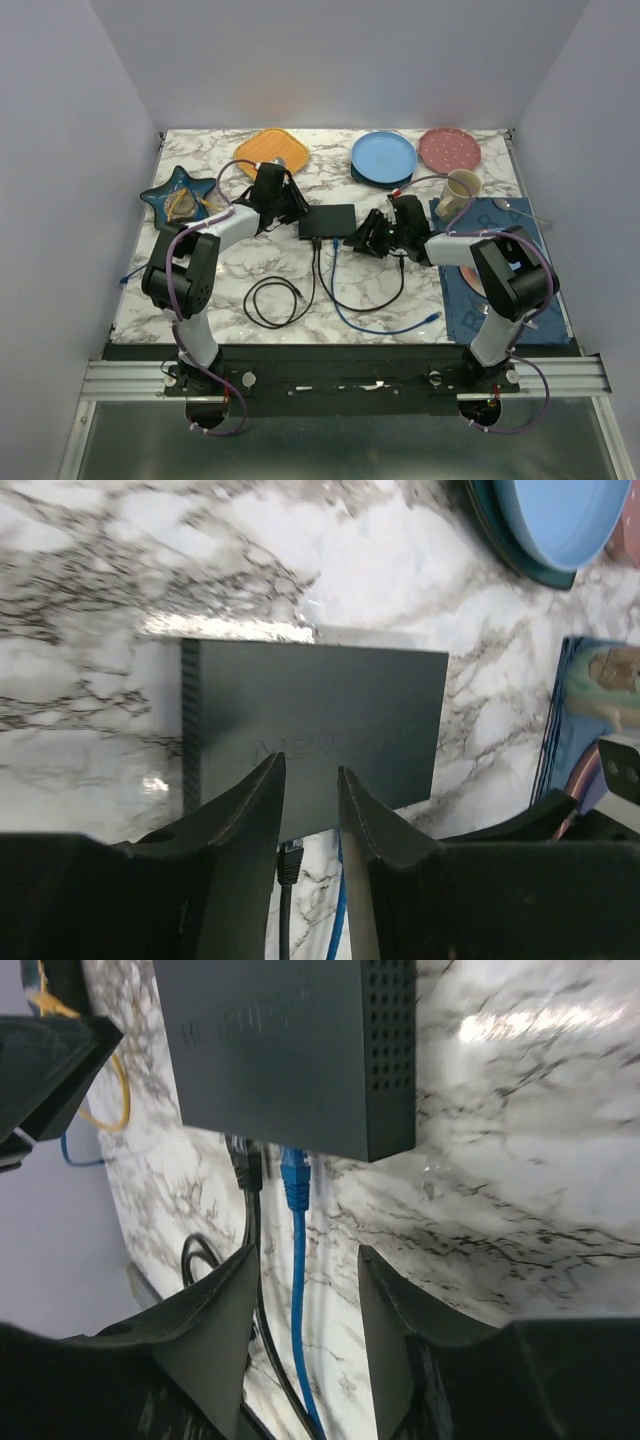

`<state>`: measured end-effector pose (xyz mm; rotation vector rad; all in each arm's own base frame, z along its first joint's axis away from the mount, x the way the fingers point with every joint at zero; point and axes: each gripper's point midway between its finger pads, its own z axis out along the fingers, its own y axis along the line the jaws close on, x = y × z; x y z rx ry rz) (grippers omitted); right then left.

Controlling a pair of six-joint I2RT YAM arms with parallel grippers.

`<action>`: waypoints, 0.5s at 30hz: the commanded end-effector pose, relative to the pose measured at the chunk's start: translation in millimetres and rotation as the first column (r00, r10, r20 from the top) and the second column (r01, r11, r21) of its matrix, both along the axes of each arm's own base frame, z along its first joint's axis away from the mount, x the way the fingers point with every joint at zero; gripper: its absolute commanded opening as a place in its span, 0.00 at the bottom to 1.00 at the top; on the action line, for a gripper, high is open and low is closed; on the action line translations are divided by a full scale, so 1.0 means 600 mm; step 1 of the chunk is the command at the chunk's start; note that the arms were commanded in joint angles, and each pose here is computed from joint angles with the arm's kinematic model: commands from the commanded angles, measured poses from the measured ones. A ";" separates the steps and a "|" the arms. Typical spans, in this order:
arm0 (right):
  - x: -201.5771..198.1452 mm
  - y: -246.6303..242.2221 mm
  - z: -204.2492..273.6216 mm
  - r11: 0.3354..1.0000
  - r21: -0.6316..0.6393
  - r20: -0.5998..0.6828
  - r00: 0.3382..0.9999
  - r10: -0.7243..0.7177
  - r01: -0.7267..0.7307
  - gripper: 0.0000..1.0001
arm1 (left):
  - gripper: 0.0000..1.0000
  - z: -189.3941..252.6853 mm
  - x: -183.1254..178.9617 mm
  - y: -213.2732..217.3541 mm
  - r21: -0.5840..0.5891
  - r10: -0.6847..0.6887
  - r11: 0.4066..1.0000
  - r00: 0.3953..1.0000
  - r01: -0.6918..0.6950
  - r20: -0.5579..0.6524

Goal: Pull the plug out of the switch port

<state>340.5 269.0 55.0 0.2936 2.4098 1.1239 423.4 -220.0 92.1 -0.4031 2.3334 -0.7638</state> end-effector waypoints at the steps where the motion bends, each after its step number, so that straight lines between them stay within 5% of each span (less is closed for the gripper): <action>1: -0.008 0.037 0.025 0.989 0.130 0.040 0.997 0.062 -0.067 0.55 | 0.37 -0.012 -0.029 -0.061 -0.120 -0.153 0.982 0.987 0.148 -0.040; 15: 0.025 0.065 -0.016 0.994 0.100 -0.038 0.999 0.037 -0.033 0.50 | 0.34 -0.064 -0.052 -0.064 -0.130 -0.180 0.978 0.973 0.162 -0.144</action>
